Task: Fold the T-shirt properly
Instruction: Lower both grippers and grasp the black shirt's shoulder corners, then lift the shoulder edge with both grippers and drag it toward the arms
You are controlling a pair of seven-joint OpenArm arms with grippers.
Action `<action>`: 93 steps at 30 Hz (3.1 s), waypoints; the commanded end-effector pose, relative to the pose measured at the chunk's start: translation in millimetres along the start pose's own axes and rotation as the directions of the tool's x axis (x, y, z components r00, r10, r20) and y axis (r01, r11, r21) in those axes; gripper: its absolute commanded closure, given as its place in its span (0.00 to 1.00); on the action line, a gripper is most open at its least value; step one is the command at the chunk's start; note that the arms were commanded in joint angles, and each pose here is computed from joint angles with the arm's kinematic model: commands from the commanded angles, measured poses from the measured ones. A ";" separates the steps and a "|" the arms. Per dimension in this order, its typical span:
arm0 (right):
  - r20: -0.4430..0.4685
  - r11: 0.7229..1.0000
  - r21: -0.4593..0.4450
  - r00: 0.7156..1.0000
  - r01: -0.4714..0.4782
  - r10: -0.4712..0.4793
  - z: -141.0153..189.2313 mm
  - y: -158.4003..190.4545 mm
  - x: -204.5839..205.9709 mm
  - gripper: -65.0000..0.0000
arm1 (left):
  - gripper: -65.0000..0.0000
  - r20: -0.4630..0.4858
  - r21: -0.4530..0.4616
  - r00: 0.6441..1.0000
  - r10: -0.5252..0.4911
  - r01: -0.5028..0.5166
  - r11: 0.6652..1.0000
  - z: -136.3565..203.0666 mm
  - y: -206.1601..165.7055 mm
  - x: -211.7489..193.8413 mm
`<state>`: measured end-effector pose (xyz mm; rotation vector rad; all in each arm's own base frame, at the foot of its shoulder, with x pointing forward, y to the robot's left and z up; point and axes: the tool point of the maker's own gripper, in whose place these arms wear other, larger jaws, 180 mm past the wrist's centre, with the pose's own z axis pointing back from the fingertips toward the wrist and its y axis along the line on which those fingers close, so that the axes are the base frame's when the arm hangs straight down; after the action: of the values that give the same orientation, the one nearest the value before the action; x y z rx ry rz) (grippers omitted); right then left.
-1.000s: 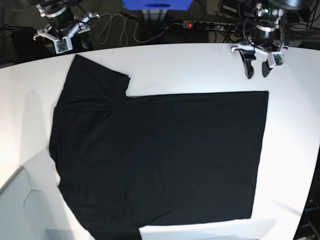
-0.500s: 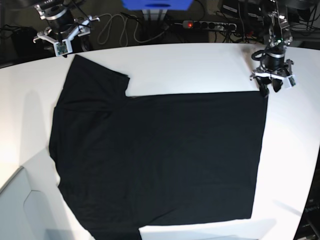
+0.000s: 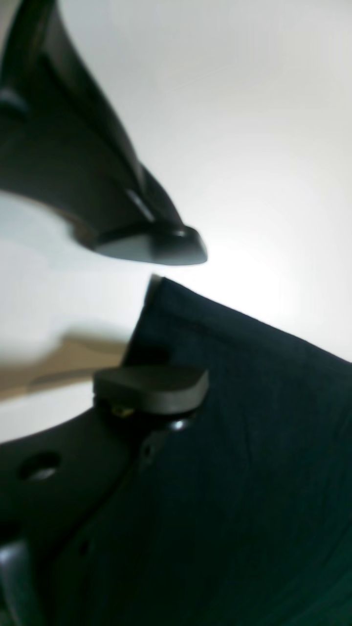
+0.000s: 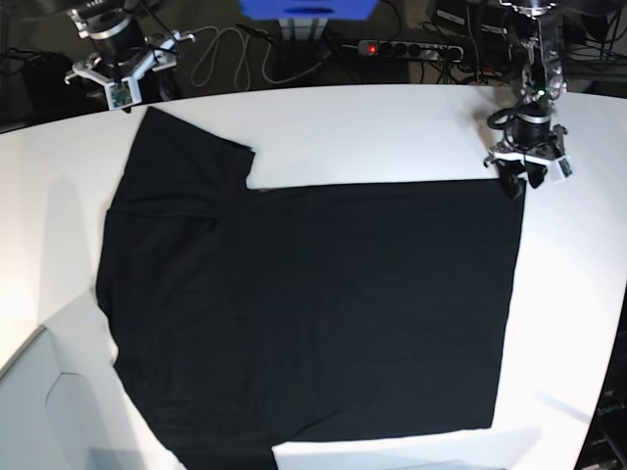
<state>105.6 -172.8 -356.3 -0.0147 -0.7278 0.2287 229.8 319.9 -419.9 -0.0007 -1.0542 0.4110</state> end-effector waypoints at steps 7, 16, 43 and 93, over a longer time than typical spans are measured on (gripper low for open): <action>0.027 1.000 0.000 1.000 -0.014 0.014 2.6 -1.4 7.1 0.42 | 0.65 -0.028 0.002 1.000 0.002 -0.002 1.000 0.6 1.9 -5.2; 0.054 1.000 -0.006 0.998 -0.016 0.016 -1.4 -3.6 16.1 0.42 | 1.00 -0.073 0.008 0.997 0.007 -0.006 1.000 1.7 3.8 -13.4; 0.032 0.996 -0.075 0.998 0.058 -0.056 -75.2 -37.7 5.3 0.25 | 1.00 -0.135 0.030 0.991 0.020 -0.016 0.999 12.7 10.3 -30.7; 0.068 0.999 -0.012 0.997 -0.030 0.031 -33.8 -27.9 17.2 1.00 | 1.00 -0.094 0.003 0.995 -0.020 0.020 1.000 65.7 0.5 -13.5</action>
<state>144.3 -193.6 -374.3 -0.0259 -0.7749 0.2381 160.7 296.5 -411.1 -0.0202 -0.9134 0.4109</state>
